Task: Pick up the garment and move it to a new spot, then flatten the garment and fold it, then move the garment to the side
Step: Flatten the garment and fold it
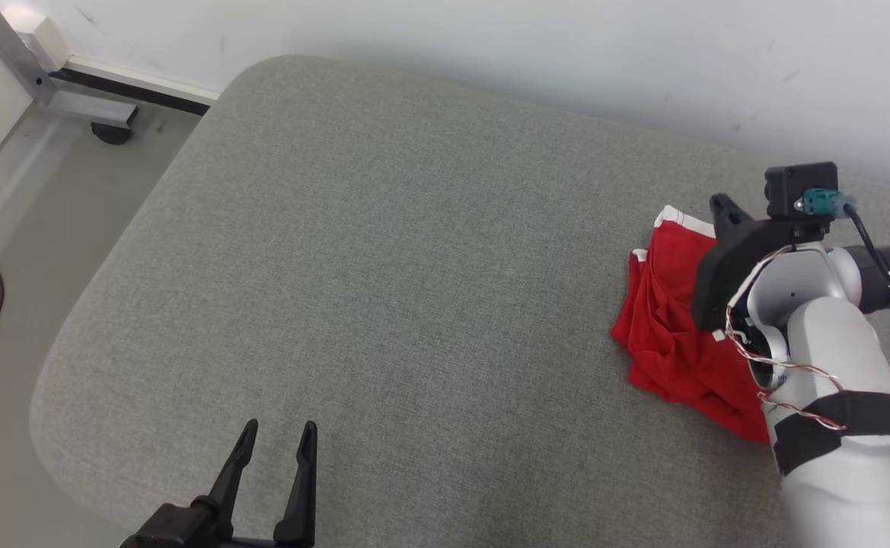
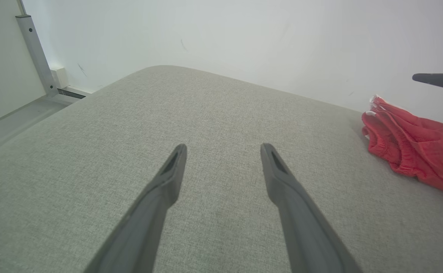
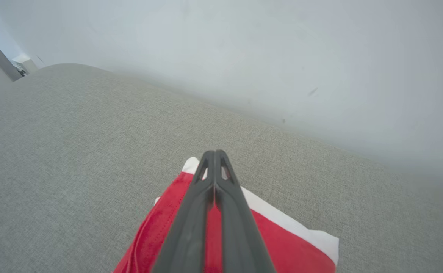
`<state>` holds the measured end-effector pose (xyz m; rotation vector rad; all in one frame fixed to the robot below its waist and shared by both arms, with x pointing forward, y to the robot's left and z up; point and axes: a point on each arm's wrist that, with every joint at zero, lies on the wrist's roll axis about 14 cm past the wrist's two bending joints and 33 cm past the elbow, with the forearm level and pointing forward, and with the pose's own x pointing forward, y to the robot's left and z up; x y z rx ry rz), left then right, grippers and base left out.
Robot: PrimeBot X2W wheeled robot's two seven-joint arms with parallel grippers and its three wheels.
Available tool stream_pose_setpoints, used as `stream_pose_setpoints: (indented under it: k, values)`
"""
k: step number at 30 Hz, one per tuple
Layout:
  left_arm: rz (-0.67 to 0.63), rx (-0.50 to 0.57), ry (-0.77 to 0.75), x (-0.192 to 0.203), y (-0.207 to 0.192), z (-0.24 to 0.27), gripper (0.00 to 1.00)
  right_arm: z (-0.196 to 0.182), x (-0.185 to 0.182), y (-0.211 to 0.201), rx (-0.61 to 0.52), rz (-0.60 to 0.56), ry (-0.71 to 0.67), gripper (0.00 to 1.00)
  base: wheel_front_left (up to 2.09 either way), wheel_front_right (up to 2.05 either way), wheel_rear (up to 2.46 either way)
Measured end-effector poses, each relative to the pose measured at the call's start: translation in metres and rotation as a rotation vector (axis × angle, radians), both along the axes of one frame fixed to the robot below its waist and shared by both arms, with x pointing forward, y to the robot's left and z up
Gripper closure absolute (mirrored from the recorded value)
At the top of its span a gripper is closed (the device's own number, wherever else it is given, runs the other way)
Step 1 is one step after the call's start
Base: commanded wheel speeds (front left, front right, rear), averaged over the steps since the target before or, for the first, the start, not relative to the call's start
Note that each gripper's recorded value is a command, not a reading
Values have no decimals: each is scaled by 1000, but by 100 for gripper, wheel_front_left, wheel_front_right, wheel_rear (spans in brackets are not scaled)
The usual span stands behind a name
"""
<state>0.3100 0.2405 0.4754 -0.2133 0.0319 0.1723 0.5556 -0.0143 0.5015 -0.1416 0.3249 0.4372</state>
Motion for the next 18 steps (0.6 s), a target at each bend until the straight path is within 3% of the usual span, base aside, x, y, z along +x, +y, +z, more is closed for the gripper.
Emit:
stream_pose_setpoints:
  k: [3,10,18]
  values:
    - [0,1,-4,-1,0,1,0,2,-3,8,6,17,-4,100,0,0,0]
    - [4,-3,-5,-9,0,0,0,-36,-27,-31,-227,43,4,100,0,0,0]
    - [-18,2,-5,-4,-3,0,0,-50,-71,-9,-186,125,-9,100,0,0,0]
